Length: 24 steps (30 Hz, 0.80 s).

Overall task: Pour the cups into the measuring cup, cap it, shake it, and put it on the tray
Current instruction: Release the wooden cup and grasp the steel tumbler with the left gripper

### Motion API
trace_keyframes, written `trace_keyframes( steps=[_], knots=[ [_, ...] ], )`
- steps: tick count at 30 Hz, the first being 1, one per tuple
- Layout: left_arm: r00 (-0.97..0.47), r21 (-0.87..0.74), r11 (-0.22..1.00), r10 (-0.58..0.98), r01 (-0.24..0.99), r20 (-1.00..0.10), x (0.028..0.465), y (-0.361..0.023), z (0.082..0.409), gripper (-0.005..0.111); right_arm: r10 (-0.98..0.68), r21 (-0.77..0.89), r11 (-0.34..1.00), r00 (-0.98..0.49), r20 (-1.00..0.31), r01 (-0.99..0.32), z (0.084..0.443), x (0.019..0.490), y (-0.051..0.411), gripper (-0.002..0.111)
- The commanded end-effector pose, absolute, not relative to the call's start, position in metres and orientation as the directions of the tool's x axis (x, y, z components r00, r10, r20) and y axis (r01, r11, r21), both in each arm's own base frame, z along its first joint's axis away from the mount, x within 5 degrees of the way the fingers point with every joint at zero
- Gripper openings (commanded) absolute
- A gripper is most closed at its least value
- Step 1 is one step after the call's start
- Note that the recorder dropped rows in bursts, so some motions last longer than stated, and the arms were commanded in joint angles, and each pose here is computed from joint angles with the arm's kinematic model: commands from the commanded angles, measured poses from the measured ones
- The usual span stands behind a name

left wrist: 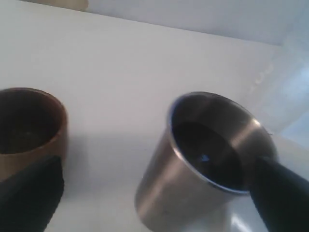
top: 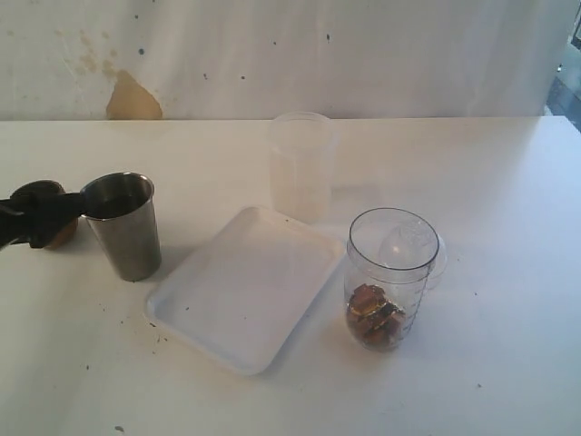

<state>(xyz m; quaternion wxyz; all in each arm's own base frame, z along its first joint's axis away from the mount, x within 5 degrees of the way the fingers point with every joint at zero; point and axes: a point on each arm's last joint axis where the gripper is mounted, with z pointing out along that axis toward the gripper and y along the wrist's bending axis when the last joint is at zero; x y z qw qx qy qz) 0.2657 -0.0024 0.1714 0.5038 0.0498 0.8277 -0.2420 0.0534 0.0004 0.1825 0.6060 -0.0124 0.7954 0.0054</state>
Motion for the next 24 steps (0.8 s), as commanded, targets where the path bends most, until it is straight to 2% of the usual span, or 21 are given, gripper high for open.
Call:
trace_keyframes(
  steps=[1, 6, 12, 16, 24],
  knots=[
    [-0.447, -0.377, 0.848, -0.191, 0.374, -0.874, 0.254, -0.009, 0.171, 0.105, -0.018, -0.013, 1.0, -0.259, -0.966, -0.022, 0.182, 0.053, 0.0, 0.0],
    [-0.385, -0.3, 0.823, -0.109, 0.482, -0.916, 0.24, -0.017, 0.167, 0.105, -0.018, -0.013, 1.0, -0.259, -0.966, -0.022, 0.182, 0.053, 0.0, 0.0],
    [-0.373, -0.258, 0.801, -0.047, 0.54, -0.927, 0.241, -0.031, 0.154, 0.105, -0.018, -0.013, 1.0, -0.259, -0.966, -0.022, 0.182, 0.053, 0.0, 0.0],
    [-0.392, -0.187, 0.839, 0.034, 0.512, -0.919, 0.246, -0.038, 0.136, 0.105, -0.018, -0.013, 1.0, -0.259, -0.966, -0.022, 0.182, 0.053, 0.0, 0.0],
    [-0.328, -0.166, 0.876, -0.009, 0.452, -0.945, 0.262, -0.037, 0.124, 0.105, -0.018, -0.013, 1.0, -0.259, -0.966, -0.022, 0.182, 0.053, 0.0, 0.0]
  ],
)
